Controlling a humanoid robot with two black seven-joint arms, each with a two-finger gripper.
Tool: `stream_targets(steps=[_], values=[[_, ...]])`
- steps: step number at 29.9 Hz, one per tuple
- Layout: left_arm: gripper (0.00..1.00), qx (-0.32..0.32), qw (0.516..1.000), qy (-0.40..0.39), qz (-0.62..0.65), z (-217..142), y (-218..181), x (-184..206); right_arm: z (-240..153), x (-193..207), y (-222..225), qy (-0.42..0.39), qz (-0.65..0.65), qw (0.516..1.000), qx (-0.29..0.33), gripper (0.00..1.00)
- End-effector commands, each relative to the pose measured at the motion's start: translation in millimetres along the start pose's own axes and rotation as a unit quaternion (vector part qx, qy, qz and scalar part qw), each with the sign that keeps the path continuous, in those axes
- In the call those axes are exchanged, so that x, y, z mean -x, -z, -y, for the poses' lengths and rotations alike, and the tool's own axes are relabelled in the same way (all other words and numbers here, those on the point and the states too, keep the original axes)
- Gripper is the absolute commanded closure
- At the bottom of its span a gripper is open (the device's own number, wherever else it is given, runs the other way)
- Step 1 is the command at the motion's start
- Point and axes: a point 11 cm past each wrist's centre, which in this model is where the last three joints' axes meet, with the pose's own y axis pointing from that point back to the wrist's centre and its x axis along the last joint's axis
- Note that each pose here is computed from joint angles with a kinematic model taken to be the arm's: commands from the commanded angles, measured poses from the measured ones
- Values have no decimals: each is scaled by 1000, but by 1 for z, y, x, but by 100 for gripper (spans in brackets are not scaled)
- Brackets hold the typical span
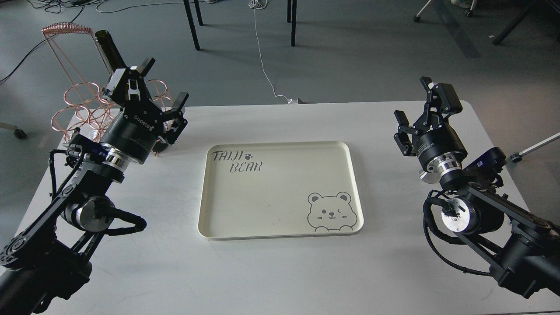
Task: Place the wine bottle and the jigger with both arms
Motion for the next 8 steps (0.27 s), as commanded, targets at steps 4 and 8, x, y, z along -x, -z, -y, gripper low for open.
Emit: stream_targets(steps=[4, 8], values=[[2, -11, 1000, -7, -18, -3, 19, 7, -2, -5, 0, -3, -5, 1000, 3, 1], [2, -21, 999, -19, -32, -14, 32, 6, -5, -2, -1, 1, -2, 1000, 4, 1]])
